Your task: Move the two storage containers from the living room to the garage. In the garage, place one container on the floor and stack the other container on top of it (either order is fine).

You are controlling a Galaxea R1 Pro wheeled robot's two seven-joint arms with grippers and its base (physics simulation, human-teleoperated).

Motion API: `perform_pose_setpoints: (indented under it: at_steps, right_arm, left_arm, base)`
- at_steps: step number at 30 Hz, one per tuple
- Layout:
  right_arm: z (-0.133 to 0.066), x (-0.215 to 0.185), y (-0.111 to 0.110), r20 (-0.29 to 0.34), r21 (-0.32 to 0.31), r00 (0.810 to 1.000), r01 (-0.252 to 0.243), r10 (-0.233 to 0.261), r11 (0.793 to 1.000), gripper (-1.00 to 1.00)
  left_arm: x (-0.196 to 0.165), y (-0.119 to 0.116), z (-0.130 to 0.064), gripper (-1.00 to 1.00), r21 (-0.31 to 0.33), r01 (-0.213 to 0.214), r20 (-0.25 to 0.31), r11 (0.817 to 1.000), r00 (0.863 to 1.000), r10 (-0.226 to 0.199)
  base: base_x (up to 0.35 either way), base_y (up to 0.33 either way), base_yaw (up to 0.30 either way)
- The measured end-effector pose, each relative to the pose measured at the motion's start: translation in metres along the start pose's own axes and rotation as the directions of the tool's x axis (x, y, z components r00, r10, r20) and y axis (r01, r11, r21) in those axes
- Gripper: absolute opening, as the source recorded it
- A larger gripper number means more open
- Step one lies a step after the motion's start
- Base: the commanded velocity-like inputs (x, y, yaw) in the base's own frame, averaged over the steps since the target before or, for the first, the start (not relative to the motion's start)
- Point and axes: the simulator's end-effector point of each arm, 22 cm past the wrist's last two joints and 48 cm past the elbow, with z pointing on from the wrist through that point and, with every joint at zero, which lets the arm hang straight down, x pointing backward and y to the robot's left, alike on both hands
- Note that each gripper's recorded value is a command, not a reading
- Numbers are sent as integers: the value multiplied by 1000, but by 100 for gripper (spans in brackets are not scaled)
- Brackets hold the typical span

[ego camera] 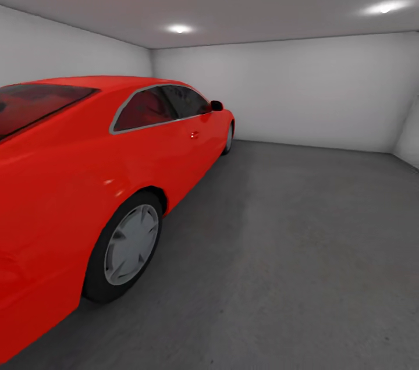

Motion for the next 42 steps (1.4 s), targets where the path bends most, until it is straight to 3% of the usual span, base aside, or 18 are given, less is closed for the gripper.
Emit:
perform_pose_setpoints:
  at_steps: [42]
  right_arm:
    - [0,1,-2,-1,2,1000,-2,2,1000,100]
  left_arm:
    - [0,0,0,100,0,0,0,1000,1000,0]
  base:
    - [0,0,-245]
